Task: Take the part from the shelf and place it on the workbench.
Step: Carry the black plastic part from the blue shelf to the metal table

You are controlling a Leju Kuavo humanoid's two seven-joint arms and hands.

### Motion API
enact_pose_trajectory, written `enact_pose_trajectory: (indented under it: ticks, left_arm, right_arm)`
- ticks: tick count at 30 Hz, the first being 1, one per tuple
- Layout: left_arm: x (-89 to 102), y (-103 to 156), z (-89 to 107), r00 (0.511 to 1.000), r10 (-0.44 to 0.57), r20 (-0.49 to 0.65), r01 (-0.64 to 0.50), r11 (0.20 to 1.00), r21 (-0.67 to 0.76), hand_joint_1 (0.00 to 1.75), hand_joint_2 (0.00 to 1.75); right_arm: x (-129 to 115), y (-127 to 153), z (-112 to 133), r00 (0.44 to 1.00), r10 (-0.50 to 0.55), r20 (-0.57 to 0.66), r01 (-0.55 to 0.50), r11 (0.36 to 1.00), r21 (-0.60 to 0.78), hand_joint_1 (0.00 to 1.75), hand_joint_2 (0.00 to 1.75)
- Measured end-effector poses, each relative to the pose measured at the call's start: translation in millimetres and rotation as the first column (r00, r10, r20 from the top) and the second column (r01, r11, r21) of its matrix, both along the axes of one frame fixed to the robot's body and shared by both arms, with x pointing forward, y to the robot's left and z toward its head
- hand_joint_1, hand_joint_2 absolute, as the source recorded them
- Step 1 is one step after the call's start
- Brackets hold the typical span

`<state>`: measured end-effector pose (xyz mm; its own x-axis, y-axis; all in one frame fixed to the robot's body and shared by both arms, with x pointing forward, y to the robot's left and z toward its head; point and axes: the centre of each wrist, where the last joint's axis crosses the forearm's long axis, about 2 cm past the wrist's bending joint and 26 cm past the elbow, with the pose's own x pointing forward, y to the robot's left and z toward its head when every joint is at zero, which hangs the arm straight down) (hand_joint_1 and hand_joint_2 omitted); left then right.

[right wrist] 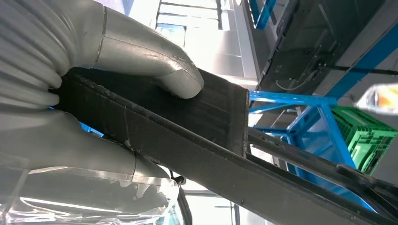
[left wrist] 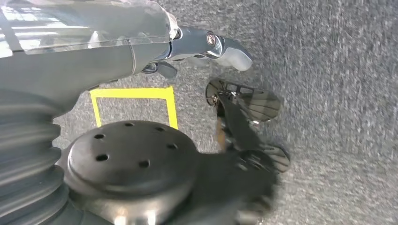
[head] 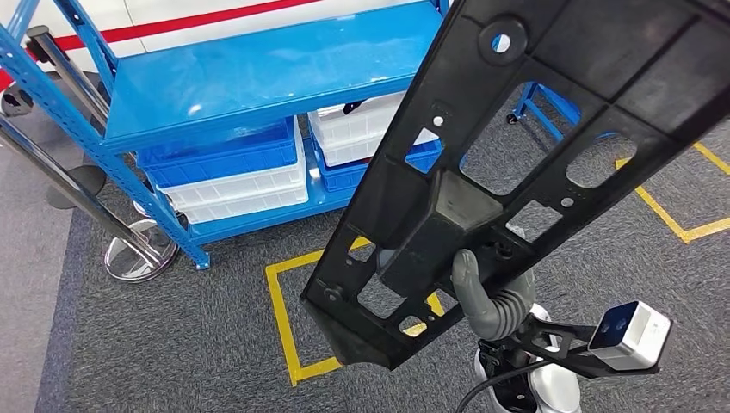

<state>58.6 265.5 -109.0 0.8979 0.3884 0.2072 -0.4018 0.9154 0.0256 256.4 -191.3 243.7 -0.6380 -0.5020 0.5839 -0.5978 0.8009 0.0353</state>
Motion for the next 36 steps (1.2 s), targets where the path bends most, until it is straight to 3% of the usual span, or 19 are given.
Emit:
enact_pose_trajectory:
  ticks: [18, 36]
  left_arm:
    - [2.1, -5, 0.6, 1.0, 0.0, 0.001, 0.0, 1.0, -0.011, 0.0, 1.75]
    - [-3.2, -3, -0.3, 1.0, 0.0, -0.007, 0.0, 1.0, -0.005, 0.0, 1.75]
  right_arm:
    - [16, 3, 24, 0.999, -0.002, 0.055, 0.002, 1.0, -0.004, 1.75, 1.75]
    - [8, 4, 13, 0.999, -0.007, 0.045, 0.007, 1.0, -0.015, 1.75, 1.75]
